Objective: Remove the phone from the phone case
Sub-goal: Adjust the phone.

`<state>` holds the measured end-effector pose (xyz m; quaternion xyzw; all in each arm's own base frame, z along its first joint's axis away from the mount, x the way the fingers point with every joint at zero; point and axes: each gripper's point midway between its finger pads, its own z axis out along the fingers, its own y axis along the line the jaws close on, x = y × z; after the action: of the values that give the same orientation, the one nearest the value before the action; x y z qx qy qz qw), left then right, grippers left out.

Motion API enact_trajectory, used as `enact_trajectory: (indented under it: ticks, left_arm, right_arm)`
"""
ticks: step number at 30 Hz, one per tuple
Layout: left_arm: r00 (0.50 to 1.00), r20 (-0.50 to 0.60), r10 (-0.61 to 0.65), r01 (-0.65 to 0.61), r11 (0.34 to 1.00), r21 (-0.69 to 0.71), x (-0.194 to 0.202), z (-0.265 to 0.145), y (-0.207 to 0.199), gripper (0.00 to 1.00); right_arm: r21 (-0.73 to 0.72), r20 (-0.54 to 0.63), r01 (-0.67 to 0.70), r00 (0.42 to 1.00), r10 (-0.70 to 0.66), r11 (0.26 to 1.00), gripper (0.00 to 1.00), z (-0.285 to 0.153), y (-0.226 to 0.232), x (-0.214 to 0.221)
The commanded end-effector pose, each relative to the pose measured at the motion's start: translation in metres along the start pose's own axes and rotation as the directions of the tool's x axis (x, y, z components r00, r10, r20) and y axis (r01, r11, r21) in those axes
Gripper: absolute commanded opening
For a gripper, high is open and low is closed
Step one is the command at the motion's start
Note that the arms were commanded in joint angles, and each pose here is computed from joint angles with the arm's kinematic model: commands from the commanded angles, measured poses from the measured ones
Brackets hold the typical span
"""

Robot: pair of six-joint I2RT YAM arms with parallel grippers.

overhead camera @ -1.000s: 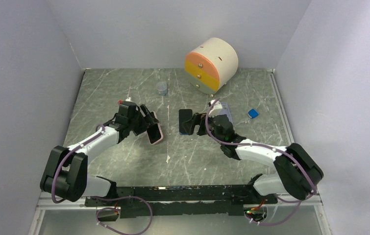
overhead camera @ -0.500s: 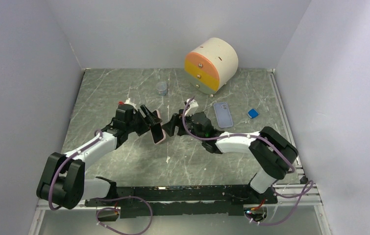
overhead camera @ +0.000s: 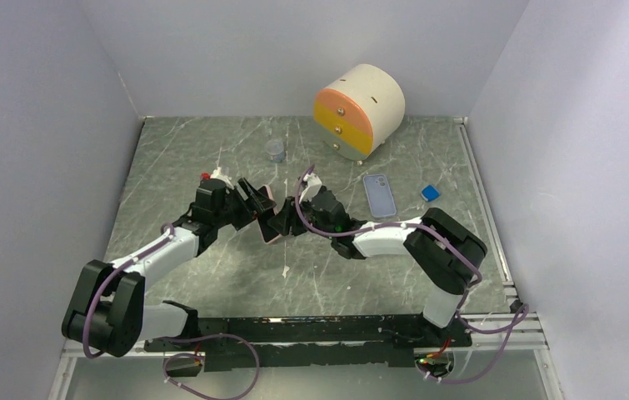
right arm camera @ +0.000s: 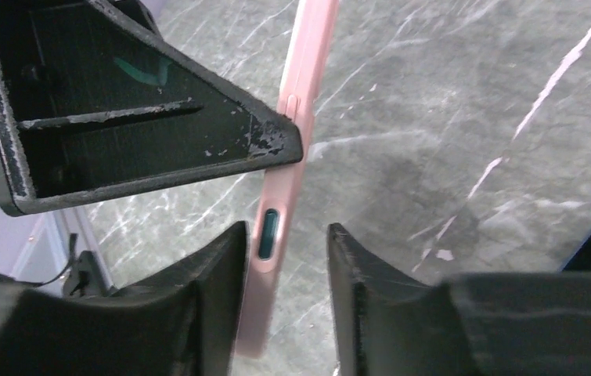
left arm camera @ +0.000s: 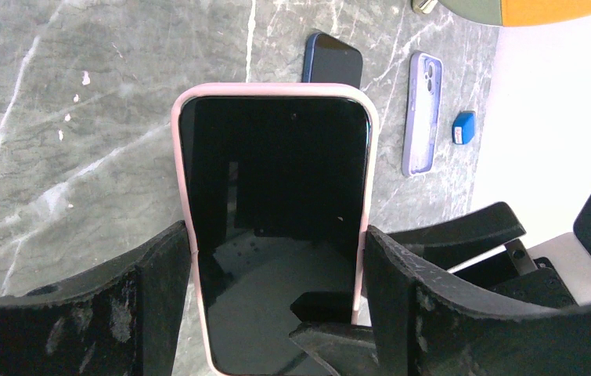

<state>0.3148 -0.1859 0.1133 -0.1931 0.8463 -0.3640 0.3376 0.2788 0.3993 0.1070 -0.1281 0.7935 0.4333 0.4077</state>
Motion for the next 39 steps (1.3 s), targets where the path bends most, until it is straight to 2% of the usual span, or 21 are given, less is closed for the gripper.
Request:
enact_trajectory:
  ticks: [1,4,6,7,10,12,18,23,29,32,35,39]
  left_arm:
    - [0.996,0.071,0.062,-0.072,0.986,0.148,-0.018,-0.012,-0.039,0.08]
    - [0.992,0.083,0.091,-0.103,0.982,0.157,-0.019,-0.015,-0.041,0.19]
    - [0.989,0.092,0.116,-0.130,0.977,0.168,-0.021,-0.018,-0.045,0.31]
    - [0.988,0.094,0.127,-0.142,0.974,0.175,-0.020,-0.019,-0.046,0.38]
    - [0.980,0.117,0.160,-0.182,0.961,0.209,-0.022,-0.025,-0.053,0.59]
    - [0.972,0.141,0.190,-0.220,0.946,0.239,-0.023,-0.030,-0.058,0.69]
    - [0.933,0.232,0.276,-0.352,0.836,0.421,-0.017,-0.051,-0.088,0.85]
    - [0.909,0.269,0.318,-0.415,0.747,0.519,-0.010,-0.062,-0.105,0.86]
    - [0.906,0.262,0.333,-0.422,0.656,0.626,0.002,-0.067,-0.119,0.82]
    - [0.904,0.265,0.335,-0.422,0.611,0.670,0.006,-0.070,-0.124,0.78]
    - [0.905,0.258,0.338,-0.419,0.602,0.680,0.008,-0.069,-0.125,0.72]
    - [0.892,0.287,0.349,-0.440,0.529,0.725,0.012,-0.083,-0.136,0.62]
  right_arm:
    - [-0.073,0.056,0.030,0.998,-0.026,0.997,0.35,-0.001,0.024,-0.023]
    - [-0.091,0.062,0.045,0.997,-0.040,0.995,0.14,-0.006,0.028,-0.026]
    - [-0.101,0.076,0.048,0.996,-0.040,0.994,0.02,-0.010,0.030,-0.030]
    - [-0.101,0.083,0.048,0.996,-0.039,0.994,0.00,-0.012,0.030,-0.032]
    - [-0.116,0.107,0.048,0.994,-0.035,0.992,0.00,-0.020,0.029,-0.041]
    - [-0.137,0.131,0.046,0.991,-0.028,0.990,0.00,-0.029,0.030,-0.050]
    - [-0.197,0.200,0.073,0.979,-0.033,0.978,0.00,-0.064,0.027,-0.073]
    - [-0.283,0.259,0.131,0.964,-0.055,0.950,0.00,-0.097,0.040,-0.089]
    - [-0.408,0.322,0.183,0.946,-0.046,0.895,0.00,-0.125,0.064,-0.097]
    - [-0.457,0.333,0.199,0.942,-0.041,0.867,0.00,-0.133,0.072,-0.099]
    - [-0.507,0.337,0.216,0.941,-0.039,0.835,0.00,-0.140,0.082,-0.100]
    - [-0.558,0.318,0.232,0.947,-0.053,0.797,0.00,-0.143,0.092,-0.097]
